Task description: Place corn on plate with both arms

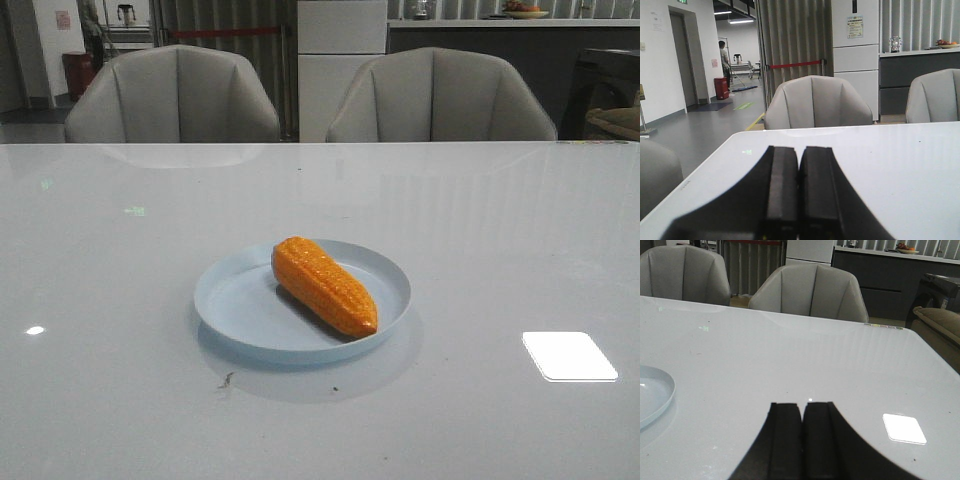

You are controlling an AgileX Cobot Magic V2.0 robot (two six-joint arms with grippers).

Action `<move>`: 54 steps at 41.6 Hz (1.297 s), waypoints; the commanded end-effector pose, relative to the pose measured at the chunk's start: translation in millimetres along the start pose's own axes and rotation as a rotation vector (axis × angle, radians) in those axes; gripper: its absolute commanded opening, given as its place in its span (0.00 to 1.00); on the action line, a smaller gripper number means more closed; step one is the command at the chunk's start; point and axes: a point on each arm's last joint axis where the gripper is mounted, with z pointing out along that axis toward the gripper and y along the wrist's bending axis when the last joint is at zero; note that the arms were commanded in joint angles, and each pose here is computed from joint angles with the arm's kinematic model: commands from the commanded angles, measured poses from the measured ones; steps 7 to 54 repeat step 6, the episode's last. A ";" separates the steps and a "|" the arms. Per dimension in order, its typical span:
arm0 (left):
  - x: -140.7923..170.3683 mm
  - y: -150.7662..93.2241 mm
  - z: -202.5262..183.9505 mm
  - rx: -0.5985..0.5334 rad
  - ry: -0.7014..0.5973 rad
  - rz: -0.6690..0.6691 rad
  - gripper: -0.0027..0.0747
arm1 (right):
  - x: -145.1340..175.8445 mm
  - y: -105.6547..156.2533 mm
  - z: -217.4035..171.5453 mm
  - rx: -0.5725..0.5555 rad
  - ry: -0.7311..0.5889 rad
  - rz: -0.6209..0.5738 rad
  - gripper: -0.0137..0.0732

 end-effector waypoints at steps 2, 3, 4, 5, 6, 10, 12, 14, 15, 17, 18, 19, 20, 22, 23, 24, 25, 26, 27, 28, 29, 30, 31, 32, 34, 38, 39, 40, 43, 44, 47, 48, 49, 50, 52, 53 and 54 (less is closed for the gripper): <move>4.4 0.3 -1.5 -0.015 -0.058 -0.008 0.15 | -15.9 -2.0 -3.3 0.018 -0.125 0.000 0.22; 4.4 0.3 -1.5 -0.015 -0.058 -0.008 0.15 | -15.9 -2.0 -3.3 0.018 -0.125 0.000 0.22; 4.4 0.3 -1.5 -0.015 -0.058 -0.008 0.15 | -15.9 -2.0 -3.3 0.018 -0.125 0.000 0.22; 4.4 0.3 -1.5 -0.015 -0.058 -0.008 0.15 | -15.9 -2.0 -3.3 0.018 -0.125 0.000 0.22; 4.4 0.3 -1.5 -0.015 -0.058 -0.008 0.15 | -15.9 -2.0 -3.3 0.018 -0.125 0.000 0.22; 4.4 0.3 -1.5 -0.015 -0.058 -0.008 0.15 | -15.9 -2.0 -3.3 0.018 -0.125 0.000 0.22; 4.4 0.3 -1.5 -0.015 -0.058 -0.008 0.15 | -15.9 -2.0 -3.3 0.018 -0.125 0.000 0.22; 4.4 0.3 -1.5 -0.015 -0.058 -0.008 0.15 | -15.9 -2.0 -3.3 0.018 -0.125 0.000 0.22; 4.4 0.3 -1.5 -0.015 -0.058 -0.008 0.15 | -15.9 -2.0 -3.3 0.018 -0.125 0.000 0.22; 4.4 0.3 -1.5 -0.015 -0.058 -0.008 0.15 | -15.9 -2.0 -3.3 0.018 -0.125 0.000 0.22; 4.4 0.3 -1.5 -0.015 -0.058 -0.008 0.15 | -15.9 -2.0 -3.3 0.018 -0.125 0.000 0.22; 4.4 0.3 -1.5 -0.015 -0.058 -0.008 0.15 | -15.9 -2.0 -3.3 0.018 -0.125 0.000 0.22; 4.4 0.3 -1.5 -0.015 -0.058 -0.008 0.15 | -15.9 -2.0 -3.3 0.018 -0.125 0.000 0.22; 4.4 0.3 -1.5 -0.015 -0.058 -0.008 0.15 | -15.9 -2.0 -3.3 0.018 -0.125 0.000 0.22; 4.4 0.3 -1.5 -0.015 -0.058 -0.008 0.15 | -15.9 -2.0 -3.3 0.018 -0.125 0.000 0.22; 4.4 0.3 -1.5 -0.015 -0.058 -0.008 0.15 | -15.9 -2.0 -3.3 0.018 -0.125 0.000 0.22; 4.4 0.3 -1.5 -0.015 -0.058 -0.008 0.15 | -15.9 -2.0 -3.3 0.018 -0.125 0.000 0.22; 4.4 0.3 -1.5 -0.015 -0.058 -0.008 0.15 | -15.9 -2.0 -3.3 0.018 -0.125 0.000 0.22; 4.4 0.3 -1.5 -0.015 -0.058 -0.008 0.15 | -15.9 -2.0 -3.3 0.018 -0.125 0.000 0.22; 4.4 0.3 -1.5 -0.015 -0.058 -0.008 0.15 | -15.9 -2.0 -3.3 0.018 -0.125 0.000 0.22; 4.4 0.3 -1.5 -0.015 -0.058 -0.008 0.15 | -15.9 -2.0 -3.3 0.018 -0.125 0.000 0.22; 4.4 0.3 -1.5 -0.015 -0.058 -0.008 0.15 | -15.9 -2.0 -3.3 0.018 -0.125 0.000 0.22; 4.4 0.3 -1.5 -0.015 -0.058 -0.008 0.15 | -15.9 -2.0 -3.3 0.018 -0.125 0.000 0.22; 4.4 0.3 -1.5 -0.015 -0.058 -0.008 0.15 | -15.9 -2.0 -3.3 0.018 -0.125 0.000 0.22; 4.4 0.3 -1.5 -0.015 -0.058 -0.008 0.15 | -15.9 -2.0 -3.3 0.018 -0.125 0.000 0.22; 4.4 0.3 -1.5 -0.015 -0.058 -0.008 0.15 | -15.9 -2.0 -3.3 0.018 -0.125 0.000 0.22; 4.4 0.3 -1.5 -0.015 -0.058 -0.008 0.15 | -15.9 -2.0 -3.3 0.018 -0.125 0.000 0.22; 4.4 0.3 -1.5 -0.015 -0.058 -0.008 0.15 | -15.9 -2.0 -3.3 0.018 -0.125 0.000 0.22; 4.4 0.3 -1.5 -0.015 -0.058 -0.008 0.15 | -15.9 -2.0 -3.3 0.018 -0.125 0.000 0.22; 4.4 0.3 -1.5 -0.015 -0.058 -0.008 0.15 | -15.9 -2.0 -3.3 0.018 -0.125 0.000 0.22; 4.4 0.3 -1.5 -0.015 -0.058 -0.008 0.15 | -15.9 -2.0 -3.3 0.018 -0.125 0.000 0.22; 4.4 0.3 -1.5 -0.015 -0.058 -0.008 0.15 | -15.9 -2.0 -3.3 0.018 -0.125 0.000 0.22; 4.4 0.3 -1.5 -0.015 -0.058 -0.008 0.15 | -15.9 -2.0 -3.3 0.018 -0.125 0.000 0.22; 4.4 0.3 -1.5 -0.015 -0.058 -0.008 0.15 | -15.9 -2.0 -3.3 0.018 -0.125 0.000 0.22; 4.4 0.3 -1.5 -0.015 -0.058 -0.008 0.15 | -15.9 -2.0 -3.3 0.018 -0.125 0.000 0.22; 4.4 0.3 -1.5 -0.015 -0.058 -0.008 0.15 | -15.9 -2.0 -3.3 0.018 -0.125 0.000 0.22; 4.4 0.3 -1.5 -0.015 -0.058 -0.008 0.15 | -15.9 -2.0 -3.3 0.018 -0.125 0.000 0.22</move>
